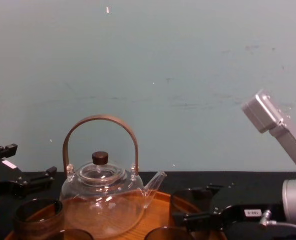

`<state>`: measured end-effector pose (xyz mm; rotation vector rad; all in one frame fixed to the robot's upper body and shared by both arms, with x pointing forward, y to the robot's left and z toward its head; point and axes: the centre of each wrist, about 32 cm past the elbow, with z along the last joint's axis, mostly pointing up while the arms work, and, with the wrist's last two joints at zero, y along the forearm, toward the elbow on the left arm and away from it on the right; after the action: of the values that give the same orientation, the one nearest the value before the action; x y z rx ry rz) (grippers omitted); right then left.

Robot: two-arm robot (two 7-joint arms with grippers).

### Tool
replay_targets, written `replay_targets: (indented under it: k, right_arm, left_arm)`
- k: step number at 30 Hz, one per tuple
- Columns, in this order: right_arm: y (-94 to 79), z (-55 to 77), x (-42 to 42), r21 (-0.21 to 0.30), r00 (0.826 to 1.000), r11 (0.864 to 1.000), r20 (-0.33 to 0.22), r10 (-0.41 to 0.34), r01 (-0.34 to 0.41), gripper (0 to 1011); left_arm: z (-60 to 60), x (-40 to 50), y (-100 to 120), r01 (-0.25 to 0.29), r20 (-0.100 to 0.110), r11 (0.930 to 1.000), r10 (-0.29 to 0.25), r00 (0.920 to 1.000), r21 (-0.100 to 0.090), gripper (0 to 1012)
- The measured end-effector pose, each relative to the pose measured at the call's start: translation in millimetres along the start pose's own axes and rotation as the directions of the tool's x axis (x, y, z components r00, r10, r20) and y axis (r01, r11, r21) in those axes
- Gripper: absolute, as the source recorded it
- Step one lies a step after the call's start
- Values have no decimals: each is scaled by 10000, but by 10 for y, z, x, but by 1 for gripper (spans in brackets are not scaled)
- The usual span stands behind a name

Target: Pick up the glass from the table and place it on the tray.

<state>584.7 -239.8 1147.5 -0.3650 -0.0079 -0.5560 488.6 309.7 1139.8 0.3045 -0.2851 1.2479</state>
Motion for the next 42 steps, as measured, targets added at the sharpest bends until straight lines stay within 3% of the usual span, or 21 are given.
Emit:
replay_targets:
  k: [21, 27, 42]
  right_arm:
    - [29, -26, -8, -186, 9998, 9997, 62, -169, 170, 905]
    - [26, -30, -8, -197, 9999, 9997, 39, -156, 157, 999]
    - [26, -31, -9, -183, 9999, 9997, 18, -140, 140, 1002]
  left_arm:
    - [0, 0, 0, 0, -1, 10000, 0, 10000, 0, 1001]
    - [0, 0, 0, 0, 0, 10000, 0, 10000, -1, 1001]
    - [0, 0, 0, 0, -1, 10000, 0, 10000, -1, 1001]
